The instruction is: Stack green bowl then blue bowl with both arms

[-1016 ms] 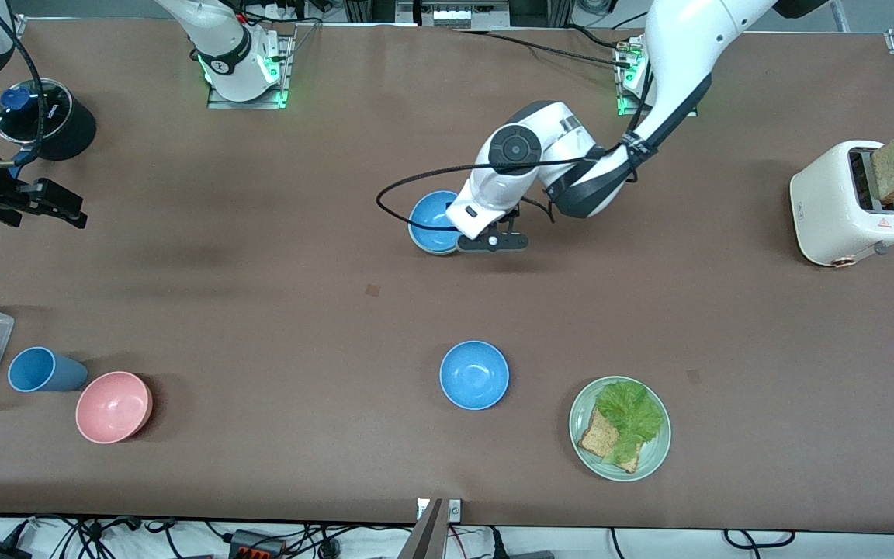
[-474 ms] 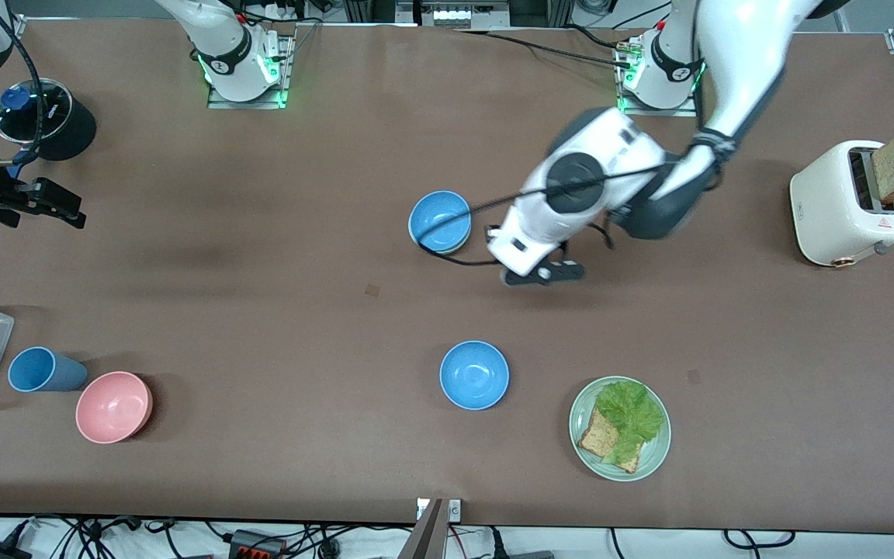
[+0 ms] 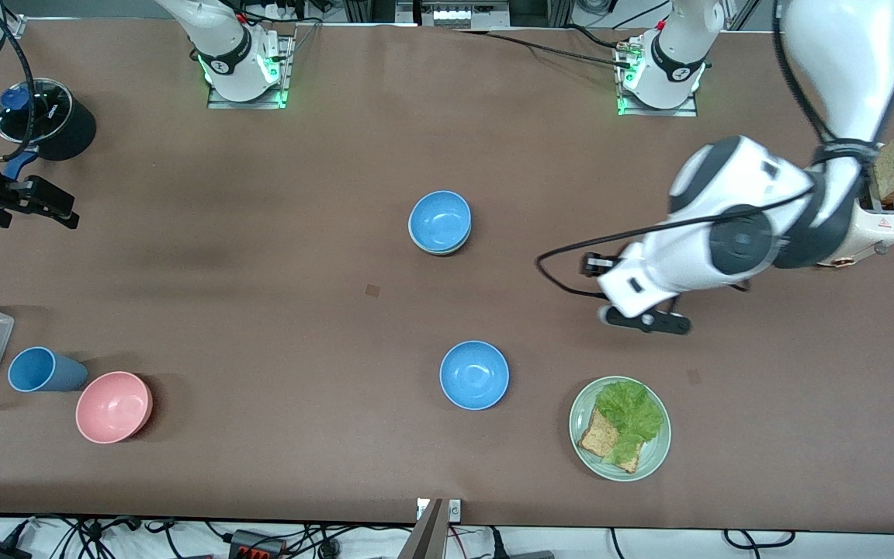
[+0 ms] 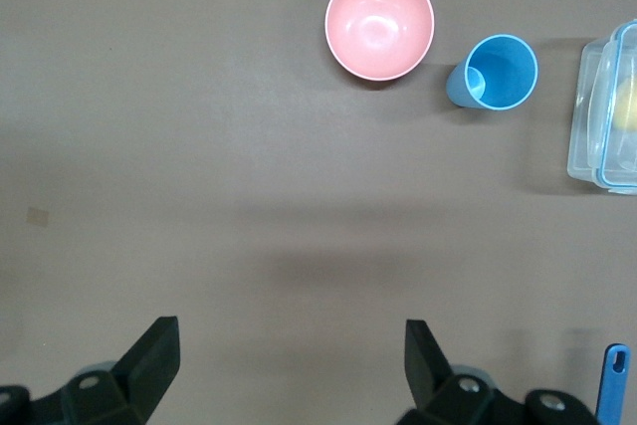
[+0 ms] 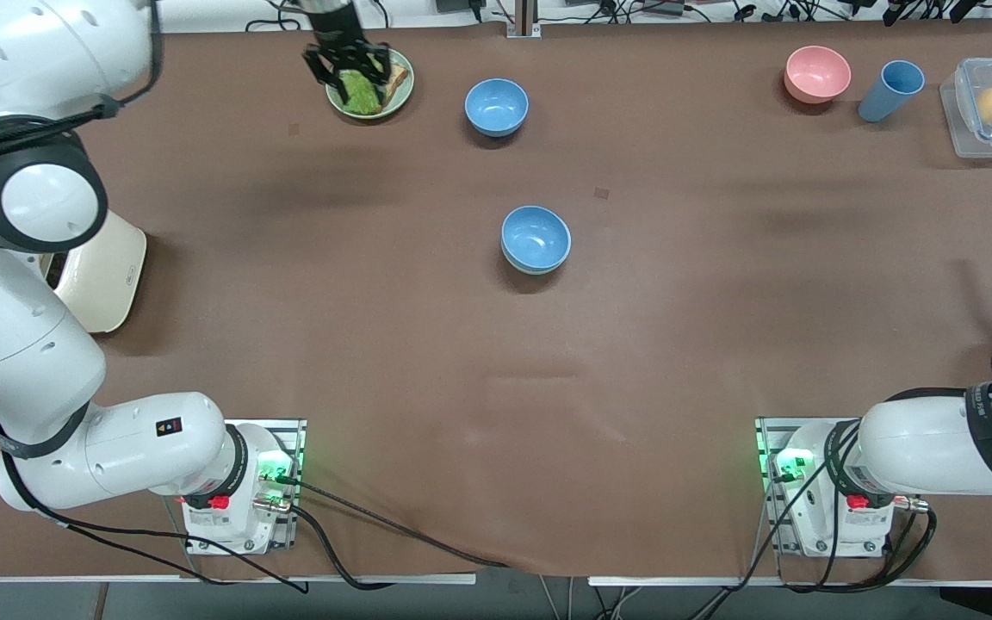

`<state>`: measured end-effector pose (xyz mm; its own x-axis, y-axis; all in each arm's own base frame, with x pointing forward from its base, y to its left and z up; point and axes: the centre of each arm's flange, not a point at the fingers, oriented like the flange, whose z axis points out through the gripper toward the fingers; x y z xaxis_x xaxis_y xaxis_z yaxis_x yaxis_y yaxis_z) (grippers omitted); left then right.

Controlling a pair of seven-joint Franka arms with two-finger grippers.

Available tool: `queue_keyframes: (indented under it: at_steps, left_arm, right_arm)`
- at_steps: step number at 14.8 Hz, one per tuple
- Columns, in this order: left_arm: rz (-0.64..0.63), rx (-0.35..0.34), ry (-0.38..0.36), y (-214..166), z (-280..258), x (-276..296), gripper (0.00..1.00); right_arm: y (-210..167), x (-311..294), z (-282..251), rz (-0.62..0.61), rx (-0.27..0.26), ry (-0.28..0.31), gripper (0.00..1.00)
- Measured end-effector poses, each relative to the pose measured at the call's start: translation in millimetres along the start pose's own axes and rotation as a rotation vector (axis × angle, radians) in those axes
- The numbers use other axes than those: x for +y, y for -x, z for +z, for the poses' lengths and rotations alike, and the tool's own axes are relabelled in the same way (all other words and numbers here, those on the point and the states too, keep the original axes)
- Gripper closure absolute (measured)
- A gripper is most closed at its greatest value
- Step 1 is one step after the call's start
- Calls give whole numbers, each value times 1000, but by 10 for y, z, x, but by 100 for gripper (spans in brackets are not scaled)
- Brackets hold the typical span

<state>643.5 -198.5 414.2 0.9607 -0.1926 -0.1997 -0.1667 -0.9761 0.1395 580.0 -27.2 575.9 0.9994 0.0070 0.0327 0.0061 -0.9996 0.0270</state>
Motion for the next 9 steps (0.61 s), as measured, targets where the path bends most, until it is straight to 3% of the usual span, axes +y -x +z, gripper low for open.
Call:
queue_keyframes:
  at_steps: [3, 9]
  left_arm:
    - [104, 43, 9, -16, -250, -603, 2]
    - [99, 50, -39, 232, -758, -829, 0]
  right_arm:
    - [-1, 0, -3, 0, 1, 0, 0]
    - [-2, 1, -6, 0, 1, 0, 0]
